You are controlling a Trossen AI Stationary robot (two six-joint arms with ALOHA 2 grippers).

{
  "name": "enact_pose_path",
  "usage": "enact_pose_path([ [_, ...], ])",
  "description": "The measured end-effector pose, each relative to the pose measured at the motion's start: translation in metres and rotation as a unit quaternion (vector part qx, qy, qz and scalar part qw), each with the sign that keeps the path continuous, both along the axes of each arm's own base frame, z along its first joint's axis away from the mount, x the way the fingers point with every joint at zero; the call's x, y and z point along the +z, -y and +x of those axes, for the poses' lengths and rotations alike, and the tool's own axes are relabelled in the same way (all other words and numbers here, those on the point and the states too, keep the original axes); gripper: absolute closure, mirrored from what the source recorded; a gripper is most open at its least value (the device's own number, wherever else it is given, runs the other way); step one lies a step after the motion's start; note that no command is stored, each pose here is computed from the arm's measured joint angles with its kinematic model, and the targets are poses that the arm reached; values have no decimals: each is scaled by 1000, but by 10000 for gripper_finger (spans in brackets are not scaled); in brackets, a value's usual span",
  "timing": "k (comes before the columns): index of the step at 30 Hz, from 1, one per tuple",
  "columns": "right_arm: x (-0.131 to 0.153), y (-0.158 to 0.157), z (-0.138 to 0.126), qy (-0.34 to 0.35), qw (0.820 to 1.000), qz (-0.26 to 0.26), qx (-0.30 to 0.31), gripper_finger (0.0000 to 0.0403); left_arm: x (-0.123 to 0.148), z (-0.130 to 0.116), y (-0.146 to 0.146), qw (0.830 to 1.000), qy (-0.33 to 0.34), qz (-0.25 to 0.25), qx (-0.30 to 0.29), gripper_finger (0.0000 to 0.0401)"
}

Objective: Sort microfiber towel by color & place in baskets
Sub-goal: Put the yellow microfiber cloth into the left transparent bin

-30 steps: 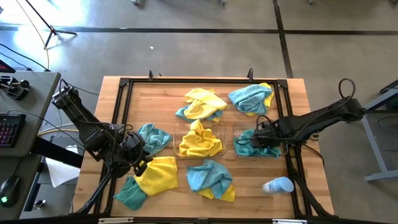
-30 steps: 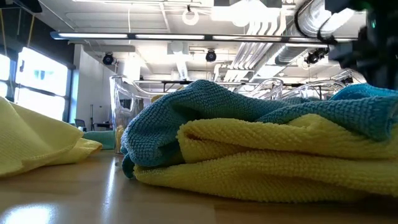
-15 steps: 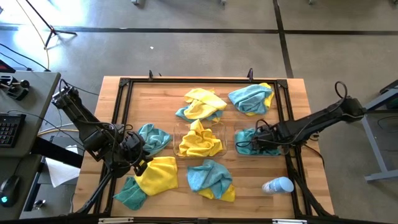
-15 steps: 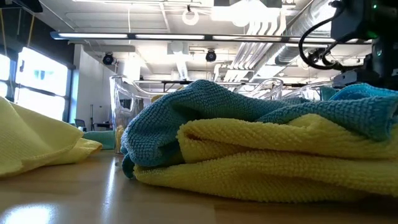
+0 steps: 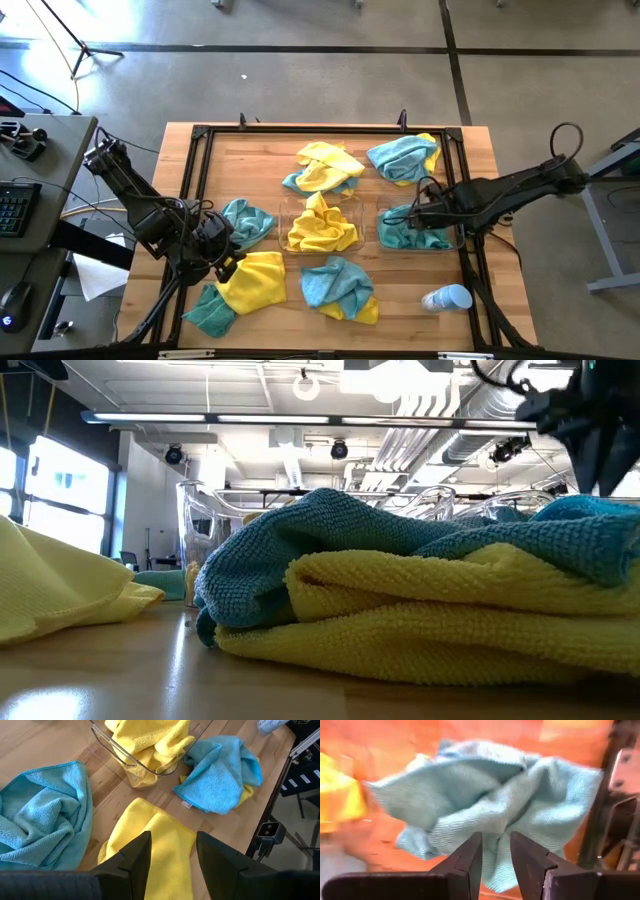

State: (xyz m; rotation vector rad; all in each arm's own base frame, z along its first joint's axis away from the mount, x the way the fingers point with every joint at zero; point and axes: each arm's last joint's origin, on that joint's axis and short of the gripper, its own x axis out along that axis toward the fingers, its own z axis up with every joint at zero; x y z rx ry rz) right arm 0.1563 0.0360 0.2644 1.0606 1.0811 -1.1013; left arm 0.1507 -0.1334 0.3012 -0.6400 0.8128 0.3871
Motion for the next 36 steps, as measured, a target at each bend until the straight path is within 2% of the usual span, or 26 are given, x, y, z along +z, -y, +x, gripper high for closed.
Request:
enact_pose_path([
  [4, 28, 3, 1, 27, 998, -44, 21, 309, 0, 0, 0, 1000, -1, 5, -5, 256],
  [10, 52, 5, 6, 77, 988, -109, 80, 309, 0, 1, -1, 997, -4, 54, -54, 256],
  [16, 54, 4, 16, 120, 979, -133, 102, 309, 0, 5, -6, 993, -4, 93, -75, 256],
  [21, 47, 1, 35, 164, 969, -139, 123, 309, 0, 10, -13, 990, -10, 115, -80, 256],
  [24, 45, 2, 50, 189, 957, -170, 141, 309, 2, 14, -21, 988, -13, 130, -79, 256],
  [29, 48, 9, 81, 236, 923, -240, 185, 309, 10, 17, -44, 984, -10, 160, -80, 256],
  [33, 49, 28, 106, 260, 899, -283, 211, 309, 20, 13, -68, 981, -1, 181, -64, 256],
  [36, 47, 50, 122, 279, 890, -284, 221, 309, 28, 7, -86, 979, 8, 198, -49, 256],
])
